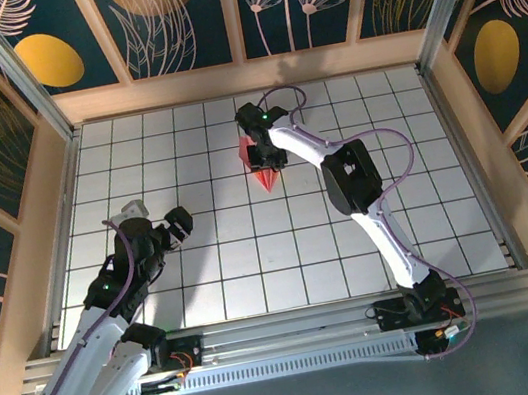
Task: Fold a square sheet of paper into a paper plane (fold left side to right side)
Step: Place the paper plane at the top-center of the table.
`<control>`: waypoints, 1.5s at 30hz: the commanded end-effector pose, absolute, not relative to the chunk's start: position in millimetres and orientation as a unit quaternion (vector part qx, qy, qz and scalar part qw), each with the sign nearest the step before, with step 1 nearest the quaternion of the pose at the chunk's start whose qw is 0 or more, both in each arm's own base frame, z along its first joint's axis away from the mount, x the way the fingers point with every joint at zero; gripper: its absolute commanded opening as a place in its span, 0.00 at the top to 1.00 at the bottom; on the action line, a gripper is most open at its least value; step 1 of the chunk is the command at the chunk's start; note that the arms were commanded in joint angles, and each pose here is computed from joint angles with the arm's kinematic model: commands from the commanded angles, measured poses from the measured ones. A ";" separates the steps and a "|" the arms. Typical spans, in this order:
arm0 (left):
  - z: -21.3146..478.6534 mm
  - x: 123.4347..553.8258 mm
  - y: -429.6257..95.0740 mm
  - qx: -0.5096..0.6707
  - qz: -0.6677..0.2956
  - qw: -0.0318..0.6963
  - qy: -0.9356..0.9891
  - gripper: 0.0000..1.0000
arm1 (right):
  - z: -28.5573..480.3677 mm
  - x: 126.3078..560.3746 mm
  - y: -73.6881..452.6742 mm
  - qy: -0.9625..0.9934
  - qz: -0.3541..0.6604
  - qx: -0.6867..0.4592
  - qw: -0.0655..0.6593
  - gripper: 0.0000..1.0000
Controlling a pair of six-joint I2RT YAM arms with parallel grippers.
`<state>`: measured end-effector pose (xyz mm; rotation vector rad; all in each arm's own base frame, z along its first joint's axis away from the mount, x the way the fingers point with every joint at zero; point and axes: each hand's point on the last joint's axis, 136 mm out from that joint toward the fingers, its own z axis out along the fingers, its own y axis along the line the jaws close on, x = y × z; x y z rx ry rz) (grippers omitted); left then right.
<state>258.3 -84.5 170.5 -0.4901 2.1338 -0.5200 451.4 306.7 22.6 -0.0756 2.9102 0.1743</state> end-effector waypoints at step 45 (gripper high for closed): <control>173.6 263.2 -89.4 -0.199 -0.217 0.425 0.856 0.08 | 60.0 435.0 290.4 0.991 0.018 -0.039 0.127 0.53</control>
